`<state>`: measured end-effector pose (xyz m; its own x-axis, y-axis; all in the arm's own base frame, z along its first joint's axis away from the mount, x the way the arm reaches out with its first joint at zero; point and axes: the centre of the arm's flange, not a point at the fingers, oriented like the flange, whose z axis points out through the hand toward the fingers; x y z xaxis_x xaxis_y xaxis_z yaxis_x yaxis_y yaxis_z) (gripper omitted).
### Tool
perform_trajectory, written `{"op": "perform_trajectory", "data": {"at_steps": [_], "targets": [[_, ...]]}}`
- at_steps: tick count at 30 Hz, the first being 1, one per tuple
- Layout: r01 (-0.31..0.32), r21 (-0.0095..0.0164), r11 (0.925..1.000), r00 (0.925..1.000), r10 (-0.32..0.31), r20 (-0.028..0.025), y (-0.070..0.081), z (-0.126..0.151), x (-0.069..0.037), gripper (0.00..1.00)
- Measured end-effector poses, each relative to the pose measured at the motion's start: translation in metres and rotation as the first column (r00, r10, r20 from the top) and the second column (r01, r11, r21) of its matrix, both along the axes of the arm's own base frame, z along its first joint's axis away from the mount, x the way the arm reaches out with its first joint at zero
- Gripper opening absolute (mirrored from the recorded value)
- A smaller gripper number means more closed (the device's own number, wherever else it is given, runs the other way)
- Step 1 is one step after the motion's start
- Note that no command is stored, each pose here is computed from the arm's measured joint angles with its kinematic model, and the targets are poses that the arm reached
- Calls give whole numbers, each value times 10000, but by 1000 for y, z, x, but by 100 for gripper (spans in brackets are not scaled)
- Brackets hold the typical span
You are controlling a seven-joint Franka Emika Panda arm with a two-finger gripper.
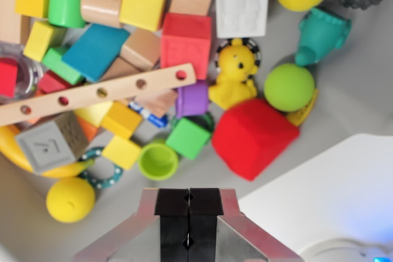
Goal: Pick an object from the bin
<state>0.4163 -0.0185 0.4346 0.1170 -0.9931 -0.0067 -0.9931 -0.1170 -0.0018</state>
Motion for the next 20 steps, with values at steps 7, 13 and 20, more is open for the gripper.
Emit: {"op": "perform_trajectory", "data": {"at_steps": [7, 13, 20], "targets": [[1, 1, 10000, 10000, -1, -2, 0, 4, 0, 0], [0, 1, 10000, 10000, 0, -13, 0, 4, 0, 0], [0, 1, 10000, 10000, 0, -13, 0, 4, 0, 0]]}}
